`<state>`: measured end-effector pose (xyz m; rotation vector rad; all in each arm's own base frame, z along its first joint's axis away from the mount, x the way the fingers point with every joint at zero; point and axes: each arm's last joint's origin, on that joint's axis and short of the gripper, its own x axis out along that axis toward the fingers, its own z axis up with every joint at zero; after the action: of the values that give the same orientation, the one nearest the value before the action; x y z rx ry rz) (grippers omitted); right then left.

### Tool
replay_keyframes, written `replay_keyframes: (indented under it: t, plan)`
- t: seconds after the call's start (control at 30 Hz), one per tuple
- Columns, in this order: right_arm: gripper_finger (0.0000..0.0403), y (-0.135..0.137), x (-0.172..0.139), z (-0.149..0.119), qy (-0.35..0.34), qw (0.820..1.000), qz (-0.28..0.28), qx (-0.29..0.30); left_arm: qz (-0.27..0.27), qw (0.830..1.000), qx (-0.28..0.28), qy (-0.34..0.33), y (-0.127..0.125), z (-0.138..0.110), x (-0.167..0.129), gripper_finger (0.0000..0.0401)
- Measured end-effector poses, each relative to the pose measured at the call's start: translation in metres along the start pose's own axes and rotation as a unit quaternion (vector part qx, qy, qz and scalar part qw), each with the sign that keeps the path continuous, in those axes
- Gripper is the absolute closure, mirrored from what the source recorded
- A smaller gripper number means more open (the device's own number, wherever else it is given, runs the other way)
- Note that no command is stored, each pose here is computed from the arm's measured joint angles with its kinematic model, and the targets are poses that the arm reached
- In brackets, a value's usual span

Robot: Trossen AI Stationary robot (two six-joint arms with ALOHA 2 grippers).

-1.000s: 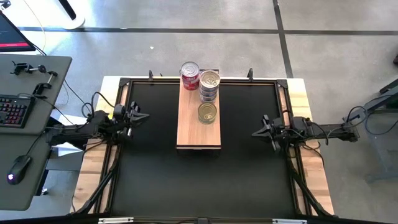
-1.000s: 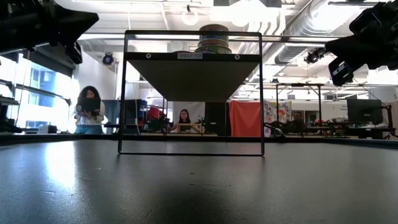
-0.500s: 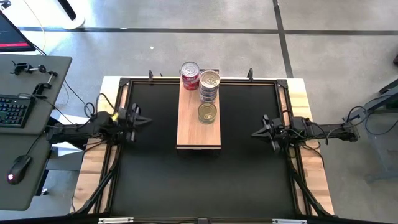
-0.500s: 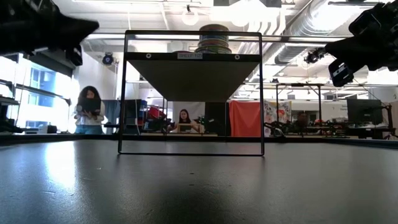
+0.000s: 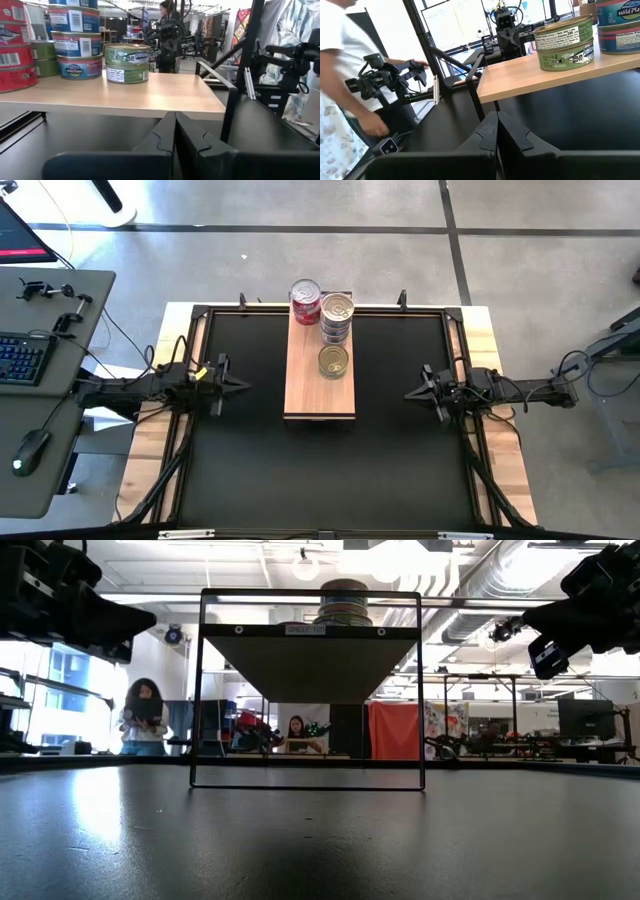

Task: Stack canned seafood by type on shelf
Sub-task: Return to Home Position

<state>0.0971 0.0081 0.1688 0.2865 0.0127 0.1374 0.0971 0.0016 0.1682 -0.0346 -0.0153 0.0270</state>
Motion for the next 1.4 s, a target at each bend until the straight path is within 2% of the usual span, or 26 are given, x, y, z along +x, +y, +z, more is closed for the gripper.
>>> replay_keyframes:
  t: [1.4]
  plan:
    - [0.0402,0.0,0.0,0.0,0.0,1.0,0.0,0.0,0.0,1.0,0.001,0.01,-0.0004,-0.0016,0.0012,0.0401]
